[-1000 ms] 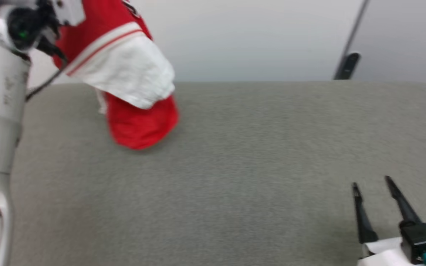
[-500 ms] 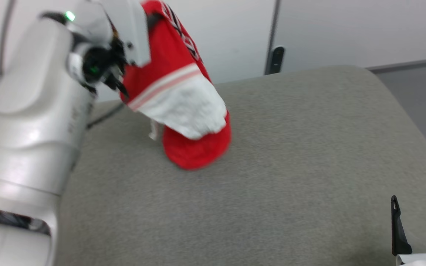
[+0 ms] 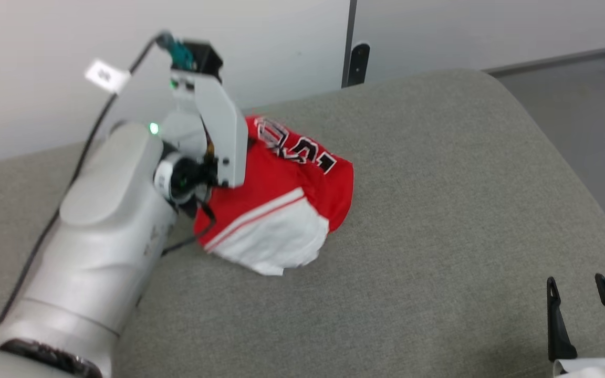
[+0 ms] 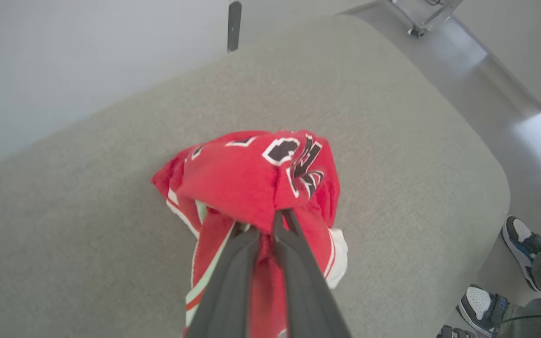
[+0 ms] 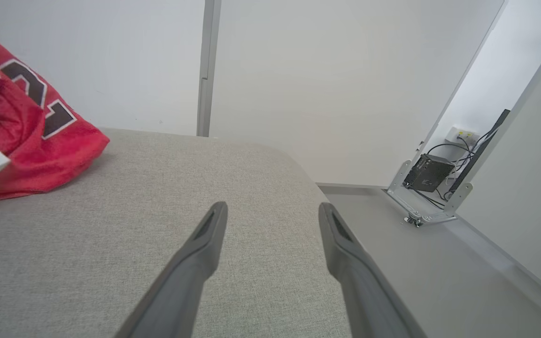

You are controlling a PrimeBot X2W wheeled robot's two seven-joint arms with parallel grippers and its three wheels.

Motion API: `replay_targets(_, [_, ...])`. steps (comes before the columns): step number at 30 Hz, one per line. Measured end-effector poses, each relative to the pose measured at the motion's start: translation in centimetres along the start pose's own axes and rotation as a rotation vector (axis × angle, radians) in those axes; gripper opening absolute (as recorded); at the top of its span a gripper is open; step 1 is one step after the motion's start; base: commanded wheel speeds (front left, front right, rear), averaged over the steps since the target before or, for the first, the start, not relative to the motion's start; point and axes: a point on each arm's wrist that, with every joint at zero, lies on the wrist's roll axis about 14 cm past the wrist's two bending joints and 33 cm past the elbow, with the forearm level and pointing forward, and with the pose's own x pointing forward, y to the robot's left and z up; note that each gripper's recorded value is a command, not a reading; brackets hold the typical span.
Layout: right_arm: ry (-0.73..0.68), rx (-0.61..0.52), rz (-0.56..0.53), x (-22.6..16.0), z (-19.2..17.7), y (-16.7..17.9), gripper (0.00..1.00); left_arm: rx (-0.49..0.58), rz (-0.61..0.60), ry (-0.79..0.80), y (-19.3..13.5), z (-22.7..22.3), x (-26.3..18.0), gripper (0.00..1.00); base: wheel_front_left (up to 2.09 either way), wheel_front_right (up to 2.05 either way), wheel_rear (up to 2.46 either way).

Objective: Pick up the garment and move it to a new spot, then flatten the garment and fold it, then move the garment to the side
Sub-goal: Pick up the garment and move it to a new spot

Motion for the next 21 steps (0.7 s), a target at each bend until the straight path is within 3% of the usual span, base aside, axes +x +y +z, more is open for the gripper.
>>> replay_targets(11, [0.031,0.017,0.023,1.4,-0.7,1.2,1.0,-0.109,0.019,0.246,2.4,-11.0,3.5,0.0,0.0,0.0,0.0])
replay_targets(18, [0.043,0.024,0.035,2.1,-1.0,1.8,1.0,-0.136,0.018,0.323,2.6,-14.5,4.4,0.0,0.0,0.0,0.0])
replay_targets(19, [0.044,0.025,0.037,2.2,-1.0,1.9,1.0,-0.136,0.019,0.323,2.6,-14.4,4.4,0.02,0.0,0.0,0.0])
replay_targets(21, [0.041,0.028,0.043,2.3,-1.0,2.1,1.0,-0.126,0.02,0.322,2.7,-14.0,4.1,0.36,0.0,0.0,0.0])
